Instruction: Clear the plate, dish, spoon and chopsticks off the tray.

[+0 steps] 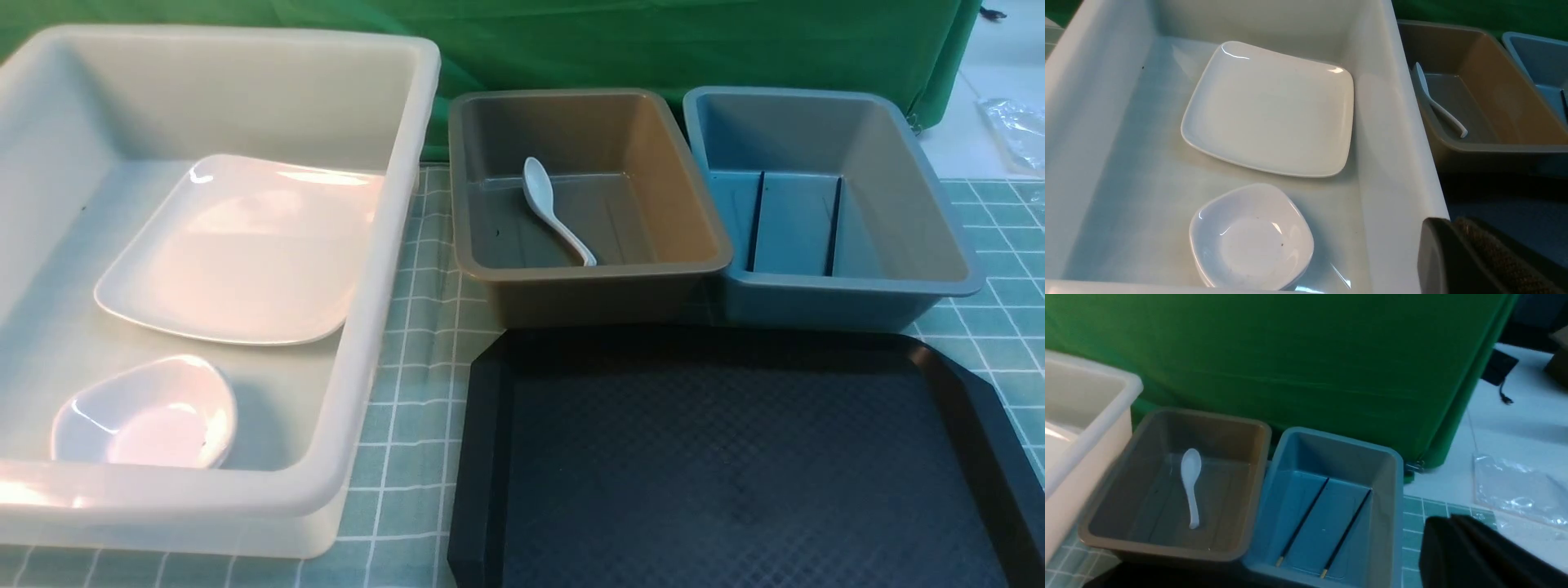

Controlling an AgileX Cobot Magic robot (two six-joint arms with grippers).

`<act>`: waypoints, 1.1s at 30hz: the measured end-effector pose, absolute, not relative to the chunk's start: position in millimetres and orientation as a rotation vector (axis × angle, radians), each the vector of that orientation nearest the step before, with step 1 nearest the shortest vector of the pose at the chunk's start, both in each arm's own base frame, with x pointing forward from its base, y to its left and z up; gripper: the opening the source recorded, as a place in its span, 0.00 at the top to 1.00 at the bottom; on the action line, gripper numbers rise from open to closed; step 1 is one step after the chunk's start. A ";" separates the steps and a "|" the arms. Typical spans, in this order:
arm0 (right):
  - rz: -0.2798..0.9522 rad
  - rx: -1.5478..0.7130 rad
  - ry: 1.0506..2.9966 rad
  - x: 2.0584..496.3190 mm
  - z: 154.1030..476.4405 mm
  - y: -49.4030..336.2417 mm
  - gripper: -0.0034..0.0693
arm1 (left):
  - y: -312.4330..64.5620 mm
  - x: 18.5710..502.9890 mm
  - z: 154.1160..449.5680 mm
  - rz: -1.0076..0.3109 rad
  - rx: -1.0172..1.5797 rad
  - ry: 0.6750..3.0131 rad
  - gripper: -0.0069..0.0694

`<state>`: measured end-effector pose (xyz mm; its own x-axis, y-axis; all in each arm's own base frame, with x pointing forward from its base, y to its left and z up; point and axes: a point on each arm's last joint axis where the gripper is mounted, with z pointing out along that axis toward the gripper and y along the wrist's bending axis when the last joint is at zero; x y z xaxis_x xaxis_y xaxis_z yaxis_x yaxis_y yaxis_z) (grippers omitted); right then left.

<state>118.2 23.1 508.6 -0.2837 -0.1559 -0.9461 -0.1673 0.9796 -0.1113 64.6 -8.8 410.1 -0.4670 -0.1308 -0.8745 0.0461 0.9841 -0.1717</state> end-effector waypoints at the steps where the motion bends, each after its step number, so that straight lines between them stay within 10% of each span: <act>1: 0.030 -0.212 1.833 103.3 495.8 17.9 0.92 | -9.3 64.8 410.6 -0.212 -0.055 2.041 0.90; 13: 0.223 -0.204 1.346 43.7 345.5 9.9 0.92 | -22.0 62.9 412.4 -0.315 0.102 2.025 0.90; 33: 0.245 -0.224 1.285 41.3 332.2 12.2 0.71 | -26.1 60.4 410.3 -0.372 0.117 2.056 0.90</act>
<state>41.3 12.2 332.2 0.2630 0.0550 -0.9632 -0.3029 0.9526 -0.0283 60.4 -26.1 410.3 -0.4937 -0.0716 -0.8667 0.2368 0.9479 -0.2132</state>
